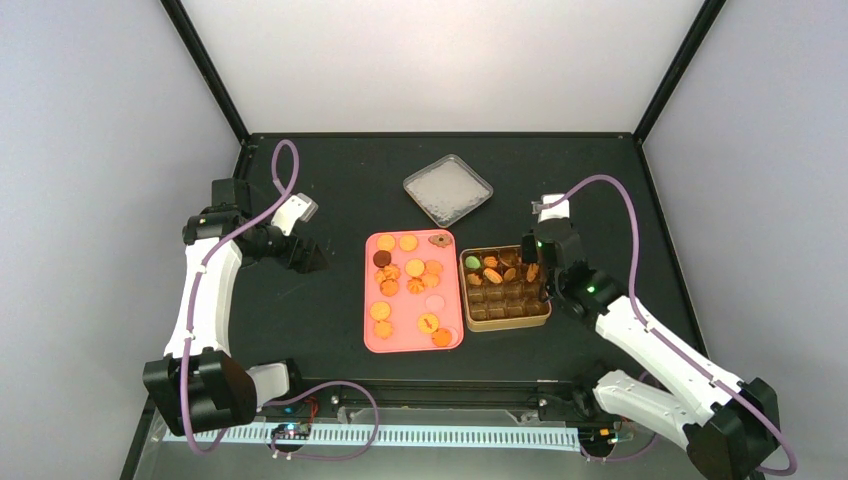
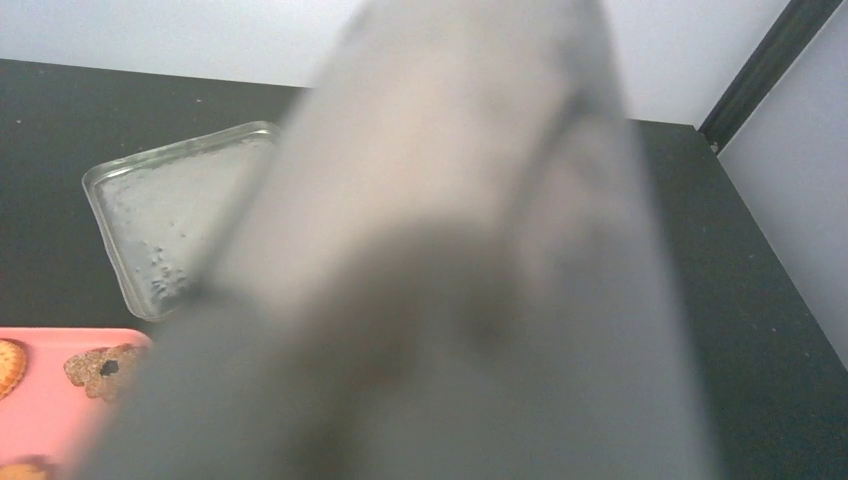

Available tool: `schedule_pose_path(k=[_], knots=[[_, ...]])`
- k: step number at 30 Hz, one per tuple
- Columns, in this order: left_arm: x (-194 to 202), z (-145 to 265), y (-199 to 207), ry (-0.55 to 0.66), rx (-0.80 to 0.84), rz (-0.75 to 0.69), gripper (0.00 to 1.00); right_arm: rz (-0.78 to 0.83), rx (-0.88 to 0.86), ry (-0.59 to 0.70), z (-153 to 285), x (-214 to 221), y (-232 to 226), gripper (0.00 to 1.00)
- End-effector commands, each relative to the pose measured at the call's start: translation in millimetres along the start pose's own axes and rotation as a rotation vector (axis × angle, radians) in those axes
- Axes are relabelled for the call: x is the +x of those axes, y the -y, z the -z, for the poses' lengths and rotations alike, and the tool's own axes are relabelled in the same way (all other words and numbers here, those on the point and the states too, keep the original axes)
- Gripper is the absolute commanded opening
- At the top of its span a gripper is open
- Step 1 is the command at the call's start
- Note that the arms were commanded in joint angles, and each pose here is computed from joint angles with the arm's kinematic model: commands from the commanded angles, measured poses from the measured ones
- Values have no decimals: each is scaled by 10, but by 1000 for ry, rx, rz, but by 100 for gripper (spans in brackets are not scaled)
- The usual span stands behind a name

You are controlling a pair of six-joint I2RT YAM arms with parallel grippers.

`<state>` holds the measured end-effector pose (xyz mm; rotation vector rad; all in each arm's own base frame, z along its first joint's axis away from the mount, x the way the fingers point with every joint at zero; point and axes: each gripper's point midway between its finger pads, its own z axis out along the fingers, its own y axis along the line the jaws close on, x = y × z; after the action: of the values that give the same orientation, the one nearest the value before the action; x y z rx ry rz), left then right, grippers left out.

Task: Pack the cookies
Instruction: Place the fake cookies in the empty pocket of the box.

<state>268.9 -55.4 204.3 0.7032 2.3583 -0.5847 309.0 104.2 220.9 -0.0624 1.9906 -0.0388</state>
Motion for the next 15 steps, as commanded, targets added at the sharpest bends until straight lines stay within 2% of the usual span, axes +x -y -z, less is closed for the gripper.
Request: schedule_pose_path(k=[1, 7, 15], knots=[[-14, 37, -25, 10, -20, -23, 91, -21, 55, 15, 72, -149, 120, 16], [-19, 41, -24, 12, -18, -19, 91, -1, 80, -28, 33, -32, 146, 14], [-30, 51, -16, 15, -19, -24, 91, -20, 21, -75, -89, 143, -10, 13]])
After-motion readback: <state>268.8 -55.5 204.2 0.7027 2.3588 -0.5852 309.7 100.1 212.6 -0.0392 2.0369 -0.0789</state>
